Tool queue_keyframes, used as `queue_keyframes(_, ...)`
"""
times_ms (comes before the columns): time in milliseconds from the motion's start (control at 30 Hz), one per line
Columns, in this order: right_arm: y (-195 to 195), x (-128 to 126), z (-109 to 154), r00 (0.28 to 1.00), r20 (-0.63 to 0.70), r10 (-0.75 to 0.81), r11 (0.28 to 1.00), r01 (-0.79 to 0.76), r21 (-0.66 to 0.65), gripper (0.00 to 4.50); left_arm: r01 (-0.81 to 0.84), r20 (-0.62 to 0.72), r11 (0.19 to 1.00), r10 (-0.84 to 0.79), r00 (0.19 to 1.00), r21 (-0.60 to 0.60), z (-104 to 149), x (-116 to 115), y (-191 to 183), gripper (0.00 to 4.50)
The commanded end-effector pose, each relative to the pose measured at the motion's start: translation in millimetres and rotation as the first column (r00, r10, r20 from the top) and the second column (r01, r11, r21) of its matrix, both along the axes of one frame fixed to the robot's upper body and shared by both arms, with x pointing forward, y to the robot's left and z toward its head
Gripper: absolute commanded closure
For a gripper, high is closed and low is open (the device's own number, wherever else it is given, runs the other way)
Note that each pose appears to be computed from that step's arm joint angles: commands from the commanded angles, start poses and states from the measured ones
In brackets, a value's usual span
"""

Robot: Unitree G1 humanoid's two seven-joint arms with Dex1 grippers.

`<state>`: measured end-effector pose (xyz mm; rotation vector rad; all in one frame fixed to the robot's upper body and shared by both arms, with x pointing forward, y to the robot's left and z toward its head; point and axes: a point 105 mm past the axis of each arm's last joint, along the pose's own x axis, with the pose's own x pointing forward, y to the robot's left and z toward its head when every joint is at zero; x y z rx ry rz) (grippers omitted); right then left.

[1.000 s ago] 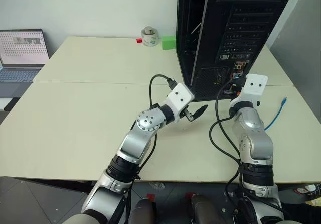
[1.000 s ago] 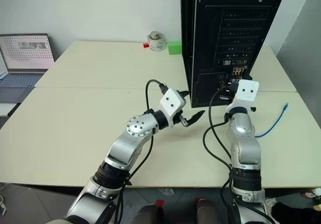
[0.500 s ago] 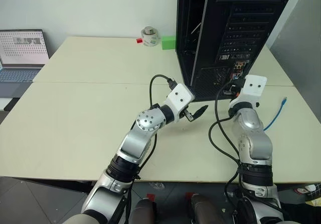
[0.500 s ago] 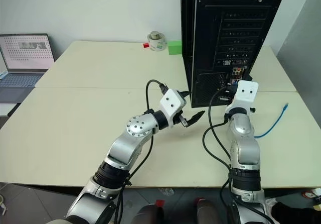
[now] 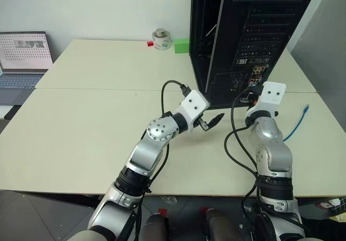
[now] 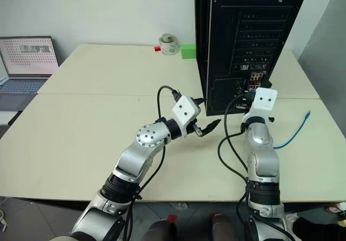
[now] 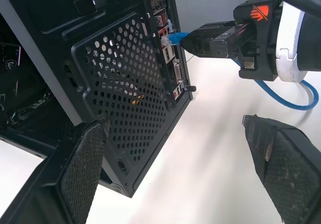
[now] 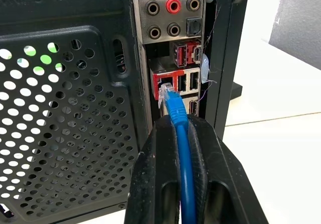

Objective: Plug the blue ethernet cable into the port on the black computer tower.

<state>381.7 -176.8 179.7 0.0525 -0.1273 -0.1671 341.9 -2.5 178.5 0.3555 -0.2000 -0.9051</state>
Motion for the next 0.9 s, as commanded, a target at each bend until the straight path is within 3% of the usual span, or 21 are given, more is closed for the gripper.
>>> queue_keyframes(33, 1.2, -0.4, 22.9, 0.997, 0.079, 0.000, 1.000, 0.001, -0.006, 4.50, 0.007, 0.054, 1.000, -0.006, 0.999, -0.023, 13.8, -1.7, -0.2, 0.04)
queue_keyframes(900, 18.5, 10.2, 23.0, 0.998, 0.048, 0.028, 1.000, -0.028, 0.000, 4.50, 0.012, 0.054, 1.000, -0.011, 0.998, -0.023, 13.7, -2.6, -1.6, 0.04)
